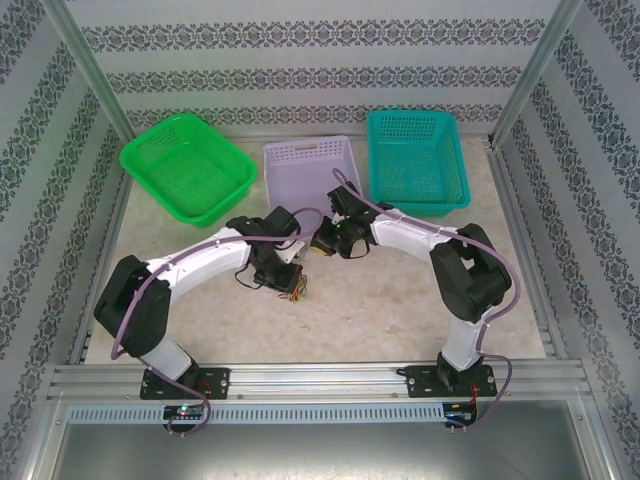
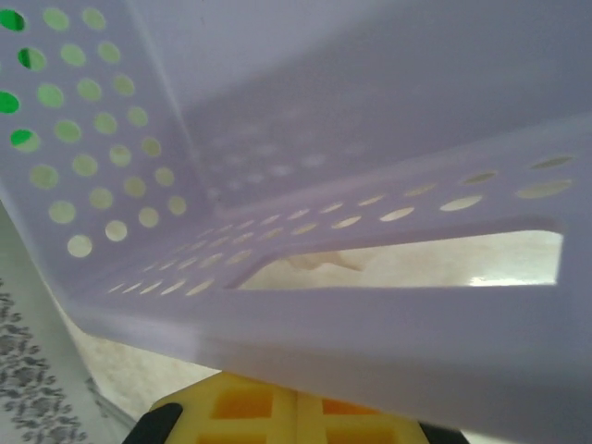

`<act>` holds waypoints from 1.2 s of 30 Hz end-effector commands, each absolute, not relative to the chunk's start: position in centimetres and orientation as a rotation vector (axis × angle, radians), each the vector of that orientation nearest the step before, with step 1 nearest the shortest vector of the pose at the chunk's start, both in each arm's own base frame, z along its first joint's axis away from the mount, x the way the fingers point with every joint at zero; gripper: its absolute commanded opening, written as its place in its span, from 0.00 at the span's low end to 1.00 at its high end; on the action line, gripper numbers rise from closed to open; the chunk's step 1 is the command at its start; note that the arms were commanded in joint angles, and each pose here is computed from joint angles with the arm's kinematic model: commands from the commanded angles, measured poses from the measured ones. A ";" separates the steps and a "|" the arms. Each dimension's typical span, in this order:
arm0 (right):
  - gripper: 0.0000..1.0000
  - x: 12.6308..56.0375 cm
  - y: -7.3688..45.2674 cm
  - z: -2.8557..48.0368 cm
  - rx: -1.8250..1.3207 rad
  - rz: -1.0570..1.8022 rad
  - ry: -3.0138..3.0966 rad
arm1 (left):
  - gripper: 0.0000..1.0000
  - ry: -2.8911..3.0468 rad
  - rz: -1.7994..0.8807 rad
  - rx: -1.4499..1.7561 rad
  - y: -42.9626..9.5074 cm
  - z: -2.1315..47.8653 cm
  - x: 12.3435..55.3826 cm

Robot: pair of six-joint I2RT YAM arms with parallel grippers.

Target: Untangle the cables

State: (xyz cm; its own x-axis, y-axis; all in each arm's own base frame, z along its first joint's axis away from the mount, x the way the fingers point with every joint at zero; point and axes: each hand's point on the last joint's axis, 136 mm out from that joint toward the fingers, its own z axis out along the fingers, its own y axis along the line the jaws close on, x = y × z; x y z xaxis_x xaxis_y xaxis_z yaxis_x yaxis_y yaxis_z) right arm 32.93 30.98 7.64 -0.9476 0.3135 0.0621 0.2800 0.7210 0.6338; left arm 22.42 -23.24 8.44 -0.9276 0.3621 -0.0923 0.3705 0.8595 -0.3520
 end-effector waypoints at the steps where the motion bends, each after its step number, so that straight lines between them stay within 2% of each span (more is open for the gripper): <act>1: 0.08 35.3 33.1 9.0 0.594 1.163 2.804 | 0.00 3.002 -0.613 0.668 -23.3 9.2 22.1; 5: 0.21 36.4 32.8 9.4 0.598 1.123 2.807 | 0.00 3.004 -0.710 0.663 -23.2 9.9 19.9; 10: 0.31 34.9 29.1 12.6 0.557 1.037 2.760 | 0.00 2.912 -0.924 0.618 -23.9 12.4 17.9; 17: 0.49 28.9 21.8 16.8 0.530 1.004 2.688 | 0.00 2.708 -1.162 0.607 -27.1 17.1 19.5; 23: 0.60 22.7 21.4 18.2 0.418 1.142 2.730 | 0.00 2.647 -1.192 0.631 -29.6 19.0 22.6; 27: 0.61 21.1 22.4 17.8 0.453 1.233 2.722 | 0.00 2.629 -1.235 0.628 -31.4 19.6 24.3; 32: 0.60 22.6 23.1 17.2 0.552 1.270 2.658 | 0.00 2.607 -1.274 0.672 -33.2 20.2 24.9; 36: 0.51 24.3 22.9 16.9 0.615 1.227 2.638 | 0.00 2.583 -1.299 0.706 -34.1 20.6 24.4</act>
